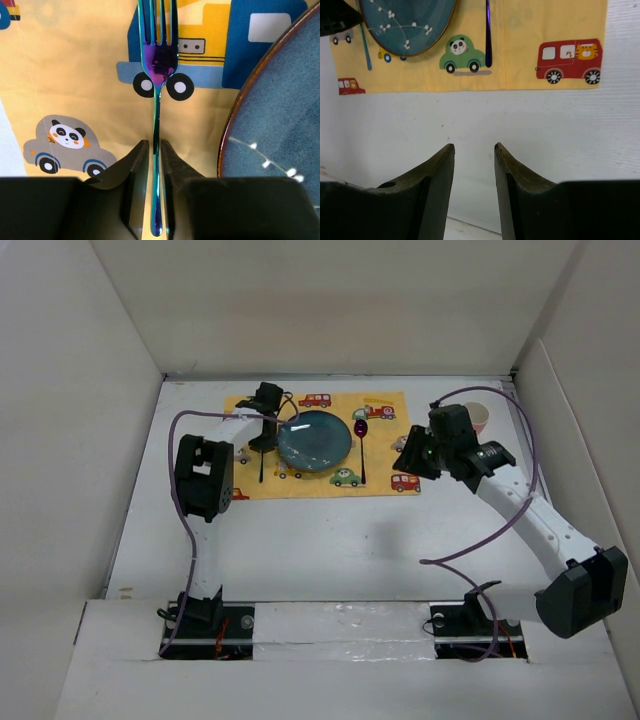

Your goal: Set the dinner table for one person

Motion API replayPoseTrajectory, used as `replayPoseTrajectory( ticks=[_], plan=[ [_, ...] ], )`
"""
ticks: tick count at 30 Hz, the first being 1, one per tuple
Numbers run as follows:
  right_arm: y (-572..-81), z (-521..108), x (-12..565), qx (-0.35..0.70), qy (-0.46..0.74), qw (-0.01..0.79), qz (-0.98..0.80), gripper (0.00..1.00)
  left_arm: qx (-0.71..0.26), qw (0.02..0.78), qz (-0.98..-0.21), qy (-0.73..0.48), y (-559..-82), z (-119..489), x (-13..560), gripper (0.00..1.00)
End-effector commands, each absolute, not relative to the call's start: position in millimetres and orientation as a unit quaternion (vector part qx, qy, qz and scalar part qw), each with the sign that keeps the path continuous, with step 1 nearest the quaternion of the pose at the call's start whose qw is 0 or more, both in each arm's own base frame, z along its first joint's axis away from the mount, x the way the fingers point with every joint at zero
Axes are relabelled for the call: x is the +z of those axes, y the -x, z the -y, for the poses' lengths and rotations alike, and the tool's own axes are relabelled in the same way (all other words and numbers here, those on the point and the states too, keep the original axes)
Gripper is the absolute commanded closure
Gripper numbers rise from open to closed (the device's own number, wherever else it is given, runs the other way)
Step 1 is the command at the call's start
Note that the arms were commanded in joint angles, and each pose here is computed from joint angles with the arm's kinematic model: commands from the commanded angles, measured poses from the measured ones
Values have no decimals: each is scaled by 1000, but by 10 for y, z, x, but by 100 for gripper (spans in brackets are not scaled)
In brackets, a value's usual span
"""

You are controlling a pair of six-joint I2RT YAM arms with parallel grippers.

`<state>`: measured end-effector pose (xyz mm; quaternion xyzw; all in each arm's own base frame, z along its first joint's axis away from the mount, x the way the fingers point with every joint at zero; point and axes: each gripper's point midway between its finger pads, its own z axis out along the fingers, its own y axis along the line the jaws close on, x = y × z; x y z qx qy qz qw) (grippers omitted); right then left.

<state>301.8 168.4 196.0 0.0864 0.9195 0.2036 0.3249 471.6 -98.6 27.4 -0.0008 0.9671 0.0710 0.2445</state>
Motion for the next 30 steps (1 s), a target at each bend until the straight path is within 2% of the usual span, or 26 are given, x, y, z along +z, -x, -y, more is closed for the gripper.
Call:
replayPoseTrajectory(
  ticks=[1, 3, 5, 7, 8, 9, 10, 13, 14, 16, 17, 18, 19, 20, 21, 23, 24, 25, 27, 28, 30],
  plan=[
    [-3283, -1572, 2259, 197, -91, 369, -904, 55, 70, 254, -964, 25, -4674, 937, 445, 83],
    [-3400, -1473, 2305, 190, -103, 375, -901, 54, 68, 262, -962, 32, -4678, 938, 561, 73],
    [-3552, -1417, 2374, 186, -114, 384, -897, 56, 66, 274, -959, 39, -4700, 937, 716, 68],
    [-3704, -1293, 2427, 183, -130, 395, -891, 69, 55, 301, -951, 49, -4738, 953, 980, 64],
    [-3808, -1261, 2469, 182, -136, 400, -888, 85, 52, 312, -947, 53, -4748, 952, 1084, 64],
    [-3887, -1215, 2514, 183, -144, 408, -883, 95, 45, 334, -940, 59, -4747, 948, 1308, 64],
    [-3972, -1095, 2549, 178, -156, 415, -878, 100, 40, 348, -934, 67, -4748, 948, 1433, 62],
    [-4228, -858, 2628, 165, -182, 429, -869, 100, 12, 393, -916, 83, -4712, 969, 1900, 59],
    [-4298, -721, 2634, 142, -194, 438, -866, 100, 4, 398, -913, 86, -4678, 982, 1985, 61],
    [-4542, -414, 2645, 101, -227, 452, -857, 100, -45, 413, -906, 84, -4473, 1073, 2254, 97],
    [-4553, -294, 2645, 86, -238, 455, -853, 100, -46, 414, -905, 86, -4480, 1078, 2262, 97],
    [-4600, -183, 2632, 71, -249, 456, -851, 95, -63, 432, -896, 86, -4379, 1084, 2459, 100],
    [-4717, -85, 2633, 60, -259, 458, -849, 88, -81, 419, -901, 74, -4246, 1169, 2362, 100],
    [-4774, 76, 2598, 41, -269, 457, -847, 71, -91, 428, -897, 67, -4166, 1210, 2408, 100],
    [-4812, 154, 2557, 28, -272, 451, -850, 60, -105, 452, -884, 67, -4017, 1224, 2622, 100],
    [-4990, 288, 2505, 0, -278, 449, -849, 44, -120, 440, -888, 58, -3789, 1269, 2484, 100],
    [-5023, 384, 2453, -13, -283, 441, -852, 42, -140, 457, -876, 66, -3652, 1258, 2647, 100],
    [-5078, 398, 2417, -19, -283, 436, -854, 42, -149, 437, -885, 61, -3510, 1272, 2461, 97],
    [-5237, 479, 2262, -36, -277, 419, -864, 41, -184, 446, -874, 50, -3288, 1314, 2559, 78],
    [-5282, 484, 2181, -41, -272, 408, -871, 41, -196, 430, -880, 43, -3164, 1365, 2429, 74],
    [-5407, 555, 1997, -81, -271, 394, -875, 42, -211, 443, -870, 42, -3006, 1343, 2516, 68]
  ],
)
